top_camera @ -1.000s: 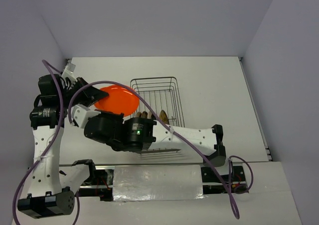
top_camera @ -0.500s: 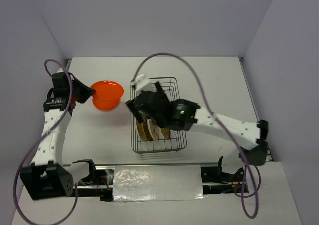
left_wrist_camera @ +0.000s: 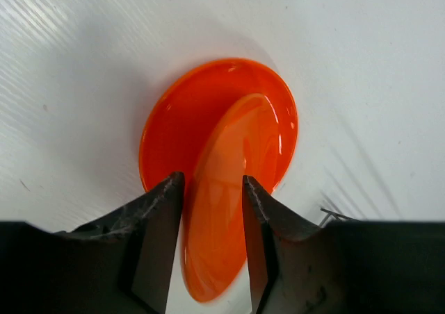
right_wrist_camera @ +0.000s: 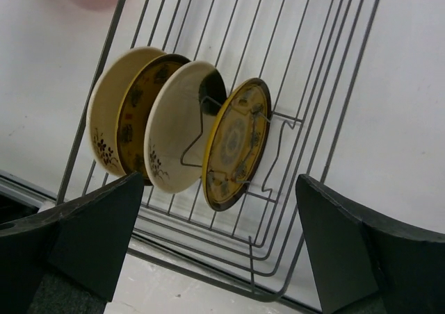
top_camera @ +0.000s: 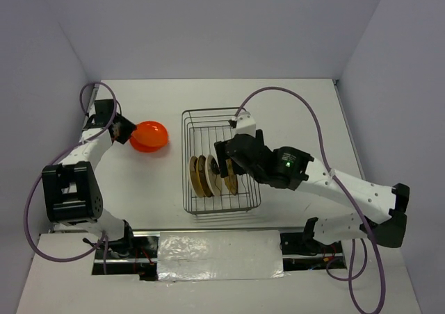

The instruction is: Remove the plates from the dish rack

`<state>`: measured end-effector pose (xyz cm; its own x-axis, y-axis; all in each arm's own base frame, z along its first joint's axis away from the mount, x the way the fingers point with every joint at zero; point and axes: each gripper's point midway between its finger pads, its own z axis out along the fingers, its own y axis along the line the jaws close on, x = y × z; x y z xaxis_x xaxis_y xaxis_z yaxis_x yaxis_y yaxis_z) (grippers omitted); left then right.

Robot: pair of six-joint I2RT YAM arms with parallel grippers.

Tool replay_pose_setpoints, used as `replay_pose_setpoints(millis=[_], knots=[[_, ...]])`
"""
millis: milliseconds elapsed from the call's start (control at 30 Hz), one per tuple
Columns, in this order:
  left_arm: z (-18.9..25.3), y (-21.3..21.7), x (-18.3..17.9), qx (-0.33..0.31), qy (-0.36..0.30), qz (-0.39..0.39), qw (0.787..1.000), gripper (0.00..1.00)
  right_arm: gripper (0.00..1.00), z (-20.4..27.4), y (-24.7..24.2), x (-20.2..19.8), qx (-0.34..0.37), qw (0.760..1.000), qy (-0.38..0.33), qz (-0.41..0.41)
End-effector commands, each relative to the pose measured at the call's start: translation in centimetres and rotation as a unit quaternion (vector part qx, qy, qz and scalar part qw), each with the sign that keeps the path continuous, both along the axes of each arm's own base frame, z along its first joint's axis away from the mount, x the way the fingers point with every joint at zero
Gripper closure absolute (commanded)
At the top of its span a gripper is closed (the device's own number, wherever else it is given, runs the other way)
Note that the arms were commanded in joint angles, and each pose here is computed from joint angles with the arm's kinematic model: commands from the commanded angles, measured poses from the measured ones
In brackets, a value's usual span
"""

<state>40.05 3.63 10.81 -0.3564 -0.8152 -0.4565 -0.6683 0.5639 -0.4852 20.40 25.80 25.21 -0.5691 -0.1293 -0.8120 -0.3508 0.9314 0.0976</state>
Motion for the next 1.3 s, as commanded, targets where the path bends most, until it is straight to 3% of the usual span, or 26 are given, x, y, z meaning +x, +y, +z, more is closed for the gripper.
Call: replay_pose_setpoints(millis=[0, 100, 267, 500, 600, 633, 800, 967, 1200, 1267], knots=[[1.1, 1.8, 0.9, 0.028, -0.03, 0.036, 0.999, 0.46, 0.03, -0.6, 1.7, 0.1, 0.023, 1.0, 0.022, 0.003], [0.2, 1.8, 1.0, 0.027, -0.019, 0.033, 0.999, 0.25, 0.03, -2.3, 2.7, 0.8, 0.01, 0.999, 0.037, -0.005], [-0.6, 1.6, 0.9, 0.02, 0.015, 0.027, 0.999, 0.0, 0.07, -4.9, 3.3, 2.7, 0.02, 0.997, 0.069, -0.023], [2.0, 0.4, 0.1, 0.019, 0.031, -0.018, 0.999, 0.01, 0.22, -8.0, 3.2, 4.8, -0.018, 0.993, 0.096, -0.06], [4.6, -0.3, -1.3, 0.034, 0.013, -0.049, 0.998, 0.01, 0.35, -9.3, 3.5, 5.3, -0.029, 0.992, 0.106, -0.068], [4.8, -0.6, -2.0, 0.035, 0.01, -0.057, 0.998, 0.01, 0.47, -10.1, 3.6, 5.3, -0.035, 0.99, 0.112, -0.072], [9.3, -1.4, -5.6, 0.075, -0.043, -0.11, 0.99, 0.0, 0.76, -10.7, 3.8, 5.1, -0.025, 0.989, 0.124, -0.08], [11.7, -2.6, -8.1, 0.097, -0.085, -0.16, 0.979, 0.0, 0.95, -5.2, 3.1, 5.2, 0.051, 0.99, 0.084, -0.105], [15.0, -5.1, -9.7, 0.069, -0.135, -0.207, 0.967, 0.0, 1.0, 5.0, 2.8, 4.8, 0.143, 0.987, -0.003, -0.075], [15.8, -5.1, -10.0, 0.073, -0.143, -0.208, 0.965, 0.0, 1.0, 6.6, 1.8, 4.8, 0.137, 0.987, -0.025, -0.078]])
